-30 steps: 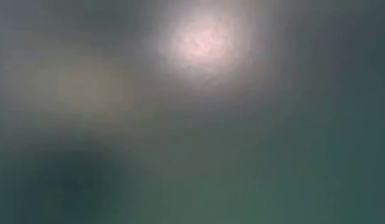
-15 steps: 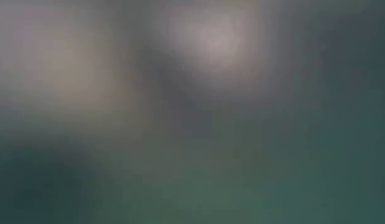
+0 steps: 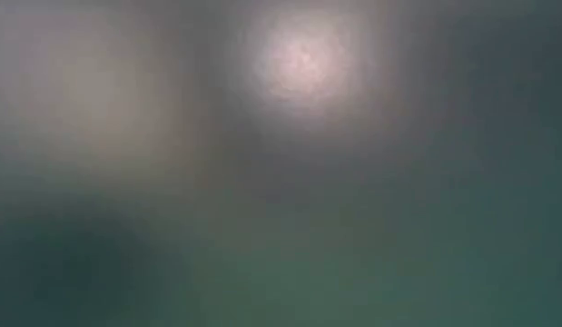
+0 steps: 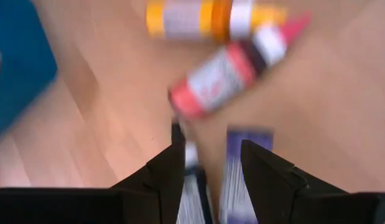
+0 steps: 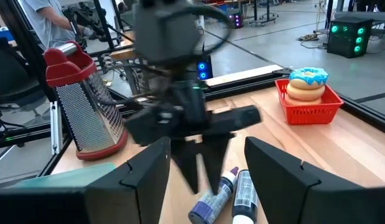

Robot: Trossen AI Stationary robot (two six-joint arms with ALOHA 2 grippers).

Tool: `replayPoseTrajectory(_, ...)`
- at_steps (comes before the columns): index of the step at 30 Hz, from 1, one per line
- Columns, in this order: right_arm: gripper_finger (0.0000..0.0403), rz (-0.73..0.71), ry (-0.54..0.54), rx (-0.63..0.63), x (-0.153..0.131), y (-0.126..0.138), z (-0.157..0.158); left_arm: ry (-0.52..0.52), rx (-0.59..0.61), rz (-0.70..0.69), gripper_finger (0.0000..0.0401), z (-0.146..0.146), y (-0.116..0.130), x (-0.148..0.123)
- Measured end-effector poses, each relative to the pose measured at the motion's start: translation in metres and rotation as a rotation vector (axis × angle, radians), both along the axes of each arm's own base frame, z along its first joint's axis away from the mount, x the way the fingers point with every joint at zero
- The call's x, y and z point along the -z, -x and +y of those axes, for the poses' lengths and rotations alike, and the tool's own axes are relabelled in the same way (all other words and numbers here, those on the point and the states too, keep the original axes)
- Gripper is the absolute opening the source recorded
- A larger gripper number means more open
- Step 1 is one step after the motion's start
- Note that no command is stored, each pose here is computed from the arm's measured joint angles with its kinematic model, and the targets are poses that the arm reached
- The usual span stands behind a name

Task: Pick & Place Food Item
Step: Put the violet food coloring bottle into the green bin

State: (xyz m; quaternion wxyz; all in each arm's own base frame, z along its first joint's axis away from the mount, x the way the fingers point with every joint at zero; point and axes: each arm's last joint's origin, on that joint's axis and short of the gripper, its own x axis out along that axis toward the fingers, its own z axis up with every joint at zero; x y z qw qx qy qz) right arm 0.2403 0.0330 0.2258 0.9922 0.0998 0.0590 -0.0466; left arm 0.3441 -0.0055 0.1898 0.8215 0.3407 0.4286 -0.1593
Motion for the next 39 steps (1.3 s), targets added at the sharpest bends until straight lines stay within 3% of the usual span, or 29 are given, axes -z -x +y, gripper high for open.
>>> replayPoseTrajectory(13, 0.0210, -0.001, 0.000, 0.001, 0.000, 0.000, 0.000, 0.110, -0.142, 0.123, 0.0148, 0.050, 0.019, 0.023)
replayPoseTrajectory(21, 0.0210, -0.001, 0.000, 0.001, 0.000, 0.000, 0.000, 0.165, -0.136, 0.174, 0.0148, 0.047, 0.028, 0.030)
replayPoseTrajectory(28, 0.0210, -0.001, 0.000, 0.001, 0.000, 0.000, 0.000, 0.129, -0.147, 0.242, 0.0148, 0.037, 0.032, 0.037)
replayPoseTrajectory(39, 0.0210, -0.001, -0.001, 0.001, 0.000, 0.000, 0.000, 0.140, -0.209, 0.218, 0.0148, 0.036, 0.030, 0.036)
